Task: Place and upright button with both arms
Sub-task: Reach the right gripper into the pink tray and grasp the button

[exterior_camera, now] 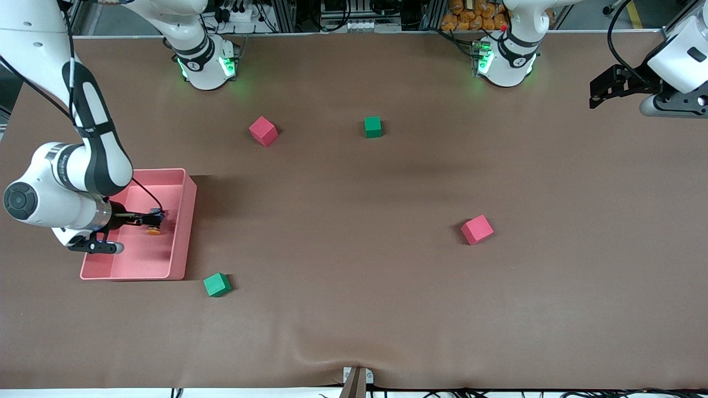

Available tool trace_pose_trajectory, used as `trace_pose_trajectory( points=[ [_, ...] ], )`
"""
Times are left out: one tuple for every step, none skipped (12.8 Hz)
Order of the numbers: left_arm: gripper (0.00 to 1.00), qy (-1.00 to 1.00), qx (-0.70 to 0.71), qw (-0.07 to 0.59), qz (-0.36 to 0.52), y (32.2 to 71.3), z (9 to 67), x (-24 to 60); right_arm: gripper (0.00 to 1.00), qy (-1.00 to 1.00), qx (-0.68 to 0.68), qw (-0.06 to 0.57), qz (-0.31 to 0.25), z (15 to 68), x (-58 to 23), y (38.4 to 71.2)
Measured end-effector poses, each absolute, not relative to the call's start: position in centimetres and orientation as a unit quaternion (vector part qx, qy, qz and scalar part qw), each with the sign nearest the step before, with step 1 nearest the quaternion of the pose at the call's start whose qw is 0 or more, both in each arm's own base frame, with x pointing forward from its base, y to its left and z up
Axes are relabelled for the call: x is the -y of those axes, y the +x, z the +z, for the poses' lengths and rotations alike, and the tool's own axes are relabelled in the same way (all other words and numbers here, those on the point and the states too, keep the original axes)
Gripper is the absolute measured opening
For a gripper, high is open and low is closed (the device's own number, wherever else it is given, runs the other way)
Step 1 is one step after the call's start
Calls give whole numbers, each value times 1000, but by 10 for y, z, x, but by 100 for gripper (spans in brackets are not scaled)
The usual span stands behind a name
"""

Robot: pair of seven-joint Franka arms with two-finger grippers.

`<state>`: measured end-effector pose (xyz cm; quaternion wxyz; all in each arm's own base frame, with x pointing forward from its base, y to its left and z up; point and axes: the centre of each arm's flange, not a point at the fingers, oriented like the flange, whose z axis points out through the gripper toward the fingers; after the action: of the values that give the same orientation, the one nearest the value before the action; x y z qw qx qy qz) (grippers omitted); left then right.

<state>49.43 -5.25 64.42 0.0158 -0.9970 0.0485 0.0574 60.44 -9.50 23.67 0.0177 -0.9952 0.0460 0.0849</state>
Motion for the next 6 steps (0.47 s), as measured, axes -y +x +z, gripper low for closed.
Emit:
trace_pose_trajectory(
  points=[
    [100, -997, -49, 16, 58, 494, 644, 53, 100, -995, -46, 18, 85, 226, 96, 604],
    [100, -997, -50, 16, 58, 494, 644, 54, 100, -995, -46, 18, 84, 216, 96, 604],
    [100, -997, -51, 16, 58, 494, 644, 55, 100, -995, -47, 18, 83, 207, 96, 603],
    [100, -997, -51, 16, 59, 494, 643, 55, 100, -995, -47, 19, 84, 200, 96, 603],
    [100, -997, -51, 16, 60, 493, 643, 55, 100, -995, -46, 19, 86, 194, 96, 601],
    [100, -997, -52, 16, 61, 493, 643, 56, 100, -995, -44, 19, 85, 189, 96, 600]
  ],
)
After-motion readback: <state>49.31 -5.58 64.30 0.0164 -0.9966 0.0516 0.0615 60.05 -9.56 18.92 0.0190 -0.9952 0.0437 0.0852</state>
